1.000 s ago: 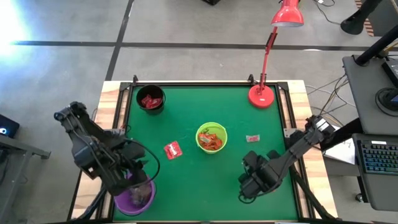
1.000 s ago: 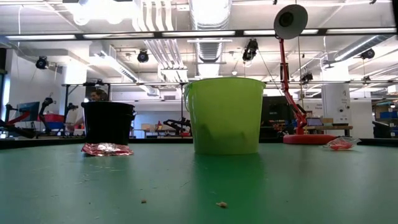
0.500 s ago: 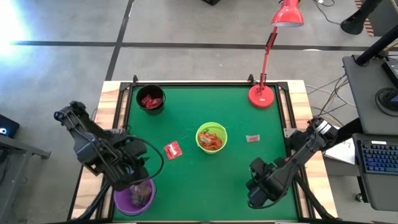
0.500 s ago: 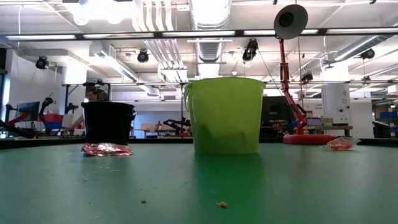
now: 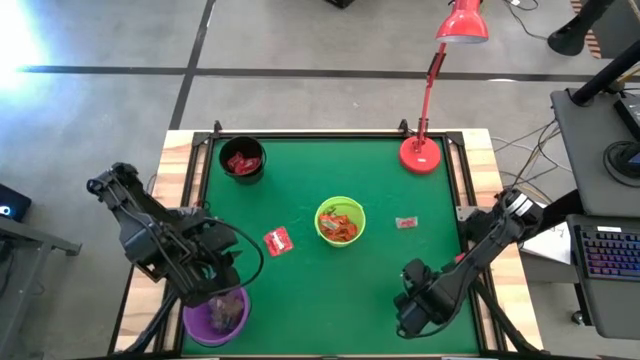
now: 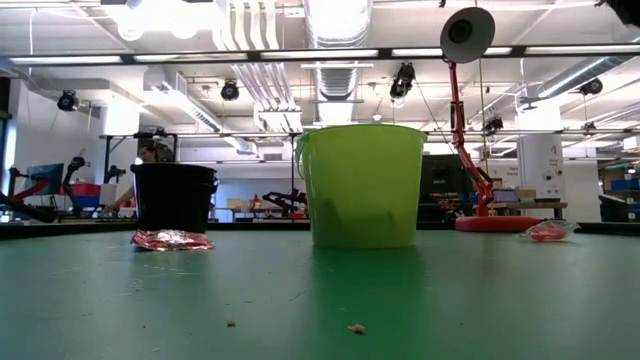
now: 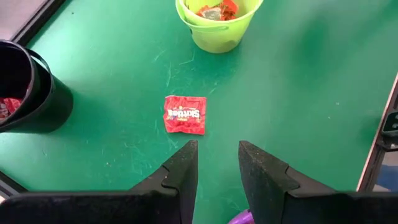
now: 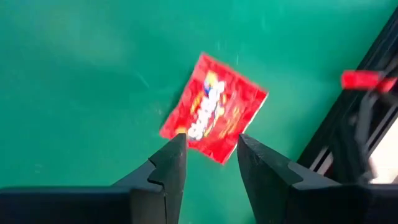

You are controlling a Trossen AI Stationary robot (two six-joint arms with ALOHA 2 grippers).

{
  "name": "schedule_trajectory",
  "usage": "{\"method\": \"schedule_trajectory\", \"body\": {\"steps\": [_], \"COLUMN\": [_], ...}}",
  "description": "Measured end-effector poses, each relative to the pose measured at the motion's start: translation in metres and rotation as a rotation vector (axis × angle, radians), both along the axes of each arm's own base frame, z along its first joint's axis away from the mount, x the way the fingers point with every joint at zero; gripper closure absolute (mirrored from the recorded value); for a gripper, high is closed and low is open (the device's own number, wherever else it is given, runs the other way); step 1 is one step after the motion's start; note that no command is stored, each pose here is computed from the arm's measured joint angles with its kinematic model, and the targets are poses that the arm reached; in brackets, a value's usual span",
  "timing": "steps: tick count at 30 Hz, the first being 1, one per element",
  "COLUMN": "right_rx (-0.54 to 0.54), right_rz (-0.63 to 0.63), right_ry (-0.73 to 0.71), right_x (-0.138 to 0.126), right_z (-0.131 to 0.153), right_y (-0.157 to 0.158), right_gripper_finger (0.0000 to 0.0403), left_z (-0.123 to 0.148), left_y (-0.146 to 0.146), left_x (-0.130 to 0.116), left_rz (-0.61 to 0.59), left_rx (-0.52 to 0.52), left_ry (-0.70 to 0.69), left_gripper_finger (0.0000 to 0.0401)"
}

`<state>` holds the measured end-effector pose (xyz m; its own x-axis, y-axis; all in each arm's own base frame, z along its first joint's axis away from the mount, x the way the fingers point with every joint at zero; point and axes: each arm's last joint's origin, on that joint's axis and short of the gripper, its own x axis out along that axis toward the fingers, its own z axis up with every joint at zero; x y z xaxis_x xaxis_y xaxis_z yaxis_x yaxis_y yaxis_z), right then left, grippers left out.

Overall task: Sort candy
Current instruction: Put the red candy into the black bucket

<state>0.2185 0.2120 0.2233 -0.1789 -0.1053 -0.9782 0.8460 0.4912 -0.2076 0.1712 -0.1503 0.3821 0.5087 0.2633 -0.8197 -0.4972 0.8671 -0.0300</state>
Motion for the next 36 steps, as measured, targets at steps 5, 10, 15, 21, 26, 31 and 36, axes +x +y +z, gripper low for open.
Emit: {"method": "schedule_trajectory", "body": {"steps": [5, 10, 15, 21, 26, 31, 36], "right_rx": [0.041, 0.080, 0.057, 0.057, 0.055, 0.061, 0.091], "right_rz": [-0.080, -0.127, -0.181, -0.197, -0.197, -0.104, -0.036], "right_ry": [0.057, -0.003, 0.002, -0.002, -0.131, -0.276, -0.315], "right_x": [-0.015, -0.019, -0.024, -0.029, -0.027, -0.019, -0.013], "right_z": [-0.031, -0.050, -0.061, -0.066, -0.057, -0.033, -0.021], "right_y": [0.004, 0.009, 0.005, -0.001, -0.003, -0.001, 0.002], "right_gripper_finger": [0.0266, 0.0266, 0.0266, 0.0266, 0.0266, 0.0266, 0.0266], "left_z": [0.000, 0.000, 0.000, 0.000, 0.000, 0.000, 0.000], "left_y": [0.000, 0.000, 0.000, -0.001, -0.001, -0.001, -0.001], "left_x": [0.000, 0.000, 0.001, 0.001, 0.001, 0.001, 0.001], "left_rz": [-0.001, 0.000, 0.000, 0.000, 0.000, -0.005, -0.014], "left_rx": [0.000, 0.004, 0.001, -0.001, -0.001, 0.002, 0.005], "left_ry": [0.000, -0.005, -0.009, -0.012, -0.012, -0.010, -0.011], "left_gripper_finger": [0.0302, 0.0302, 0.0302, 0.0302, 0.0302, 0.0302, 0.0302]}}
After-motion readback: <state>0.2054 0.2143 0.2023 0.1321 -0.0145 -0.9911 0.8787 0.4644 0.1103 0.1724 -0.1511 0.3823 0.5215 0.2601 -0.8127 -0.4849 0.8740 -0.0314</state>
